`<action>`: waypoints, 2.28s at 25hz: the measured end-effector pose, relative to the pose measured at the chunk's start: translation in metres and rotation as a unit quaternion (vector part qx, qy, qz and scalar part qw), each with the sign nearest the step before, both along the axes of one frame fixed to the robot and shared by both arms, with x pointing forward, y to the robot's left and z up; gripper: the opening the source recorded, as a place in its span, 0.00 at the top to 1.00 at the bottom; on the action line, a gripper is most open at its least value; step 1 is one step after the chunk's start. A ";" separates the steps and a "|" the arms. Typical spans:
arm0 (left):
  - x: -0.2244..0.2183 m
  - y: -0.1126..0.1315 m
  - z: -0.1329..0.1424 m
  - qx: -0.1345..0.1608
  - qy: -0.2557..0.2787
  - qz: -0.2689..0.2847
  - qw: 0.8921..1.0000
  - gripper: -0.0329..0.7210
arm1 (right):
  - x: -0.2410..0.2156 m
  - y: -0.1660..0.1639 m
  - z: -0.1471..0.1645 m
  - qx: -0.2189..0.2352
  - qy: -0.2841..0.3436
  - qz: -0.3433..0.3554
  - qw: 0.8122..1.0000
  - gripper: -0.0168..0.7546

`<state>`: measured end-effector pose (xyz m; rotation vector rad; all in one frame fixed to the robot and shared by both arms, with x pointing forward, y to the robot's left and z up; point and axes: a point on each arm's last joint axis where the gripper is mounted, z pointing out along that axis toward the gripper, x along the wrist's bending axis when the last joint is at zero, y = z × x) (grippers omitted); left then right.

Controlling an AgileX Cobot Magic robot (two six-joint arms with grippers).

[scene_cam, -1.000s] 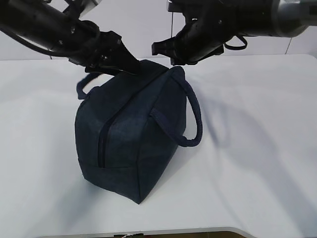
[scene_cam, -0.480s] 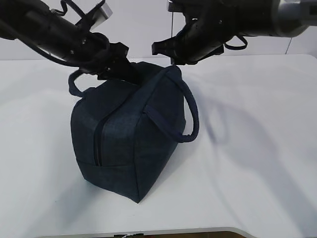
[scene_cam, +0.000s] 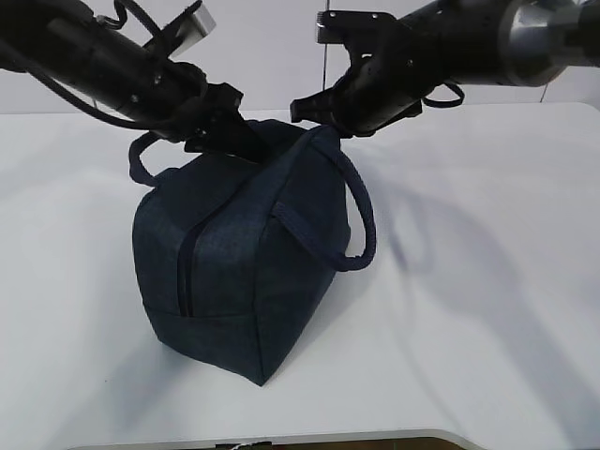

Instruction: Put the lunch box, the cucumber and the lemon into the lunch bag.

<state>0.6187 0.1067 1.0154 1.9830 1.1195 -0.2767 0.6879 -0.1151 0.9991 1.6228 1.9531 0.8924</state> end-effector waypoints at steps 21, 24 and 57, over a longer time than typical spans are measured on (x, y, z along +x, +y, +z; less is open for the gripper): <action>-0.003 0.000 0.002 0.003 0.003 -0.012 1.000 0.89 | 0.003 -0.007 -0.005 -0.010 0.005 -0.001 1.000 0.74; -0.004 0.001 0.003 0.005 0.005 -0.017 1.000 0.82 | 0.005 -0.008 -0.001 -0.012 0.001 -0.001 1.000 0.59; -0.007 0.006 0.013 -0.005 0.045 -0.026 0.999 0.59 | -0.017 -0.018 0.073 -0.032 -0.008 0.011 0.999 0.43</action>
